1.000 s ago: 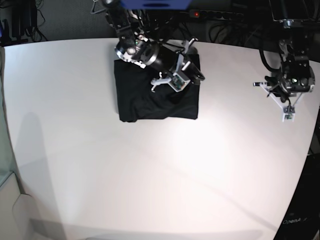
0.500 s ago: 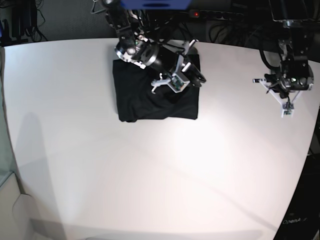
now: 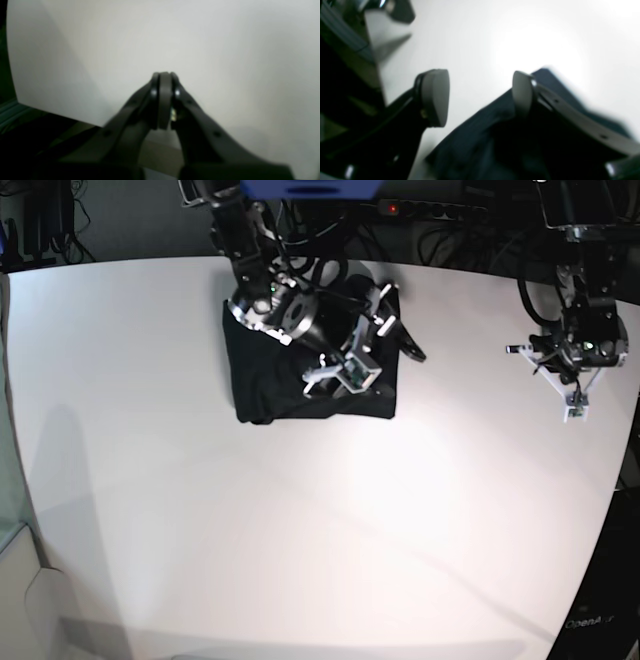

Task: Fold the T-shirt properly
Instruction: 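Press and smooth the folded stack with the right gripper, then withdraw it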

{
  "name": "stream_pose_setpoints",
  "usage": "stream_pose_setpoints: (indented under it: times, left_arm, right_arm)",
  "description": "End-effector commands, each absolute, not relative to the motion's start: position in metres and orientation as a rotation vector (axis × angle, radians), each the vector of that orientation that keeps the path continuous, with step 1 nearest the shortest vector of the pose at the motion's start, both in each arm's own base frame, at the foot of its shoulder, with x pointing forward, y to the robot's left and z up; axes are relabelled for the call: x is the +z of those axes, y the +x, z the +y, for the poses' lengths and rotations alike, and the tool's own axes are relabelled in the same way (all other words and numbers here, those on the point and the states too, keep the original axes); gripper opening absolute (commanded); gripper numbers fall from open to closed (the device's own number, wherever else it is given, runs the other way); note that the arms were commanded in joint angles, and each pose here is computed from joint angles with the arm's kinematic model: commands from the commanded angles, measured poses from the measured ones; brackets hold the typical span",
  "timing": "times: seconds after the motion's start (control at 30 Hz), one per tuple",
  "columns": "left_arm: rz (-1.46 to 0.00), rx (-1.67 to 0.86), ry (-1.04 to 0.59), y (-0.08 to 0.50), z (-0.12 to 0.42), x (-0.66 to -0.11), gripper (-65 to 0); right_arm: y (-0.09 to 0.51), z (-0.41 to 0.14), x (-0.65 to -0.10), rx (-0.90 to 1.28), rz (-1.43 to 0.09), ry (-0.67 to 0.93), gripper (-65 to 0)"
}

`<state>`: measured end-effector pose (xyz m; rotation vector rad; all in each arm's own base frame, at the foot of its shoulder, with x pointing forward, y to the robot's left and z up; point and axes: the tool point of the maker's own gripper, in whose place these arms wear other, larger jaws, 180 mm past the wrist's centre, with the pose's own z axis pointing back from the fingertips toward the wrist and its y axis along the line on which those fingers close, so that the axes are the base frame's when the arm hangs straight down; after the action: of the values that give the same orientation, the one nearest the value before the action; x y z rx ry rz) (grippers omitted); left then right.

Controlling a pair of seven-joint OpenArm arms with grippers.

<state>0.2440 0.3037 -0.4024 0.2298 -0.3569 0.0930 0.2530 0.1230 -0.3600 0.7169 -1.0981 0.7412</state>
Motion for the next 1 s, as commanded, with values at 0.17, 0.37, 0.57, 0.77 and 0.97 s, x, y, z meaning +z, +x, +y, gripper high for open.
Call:
stream_pose_setpoints:
  times: [0.17, 0.37, 0.57, 0.77, 0.97]
  left_arm:
    - [-0.380, 0.096, 0.255, 0.251, 0.313, -0.394, -65.0]
    - [-0.355, 0.111, 0.270, 0.250, 0.327, -0.402, -65.0]
    - [-0.363, 0.125, 0.268, 0.254, 0.333, -0.412, -65.0]
    - [-0.350, 0.132, 0.266, 0.253, 0.335, -0.416, -65.0]
    - [-0.350, 0.132, 0.266, 0.253, 0.335, -0.416, -65.0]
  right_arm:
    - [0.271, 0.118, -0.340, 0.755, -1.176, 0.716, -24.8]
    - [0.274, 0.093, -0.354, 0.806, -1.151, 0.653, -24.8]
    - [0.270, 0.084, -0.362, 0.821, -1.129, 0.633, -24.8]
    - [0.265, 0.083, -0.368, 0.813, -1.109, 0.638, -24.8]
    - [0.259, 0.083, -0.382, 0.805, -1.069, 0.646, -24.8]
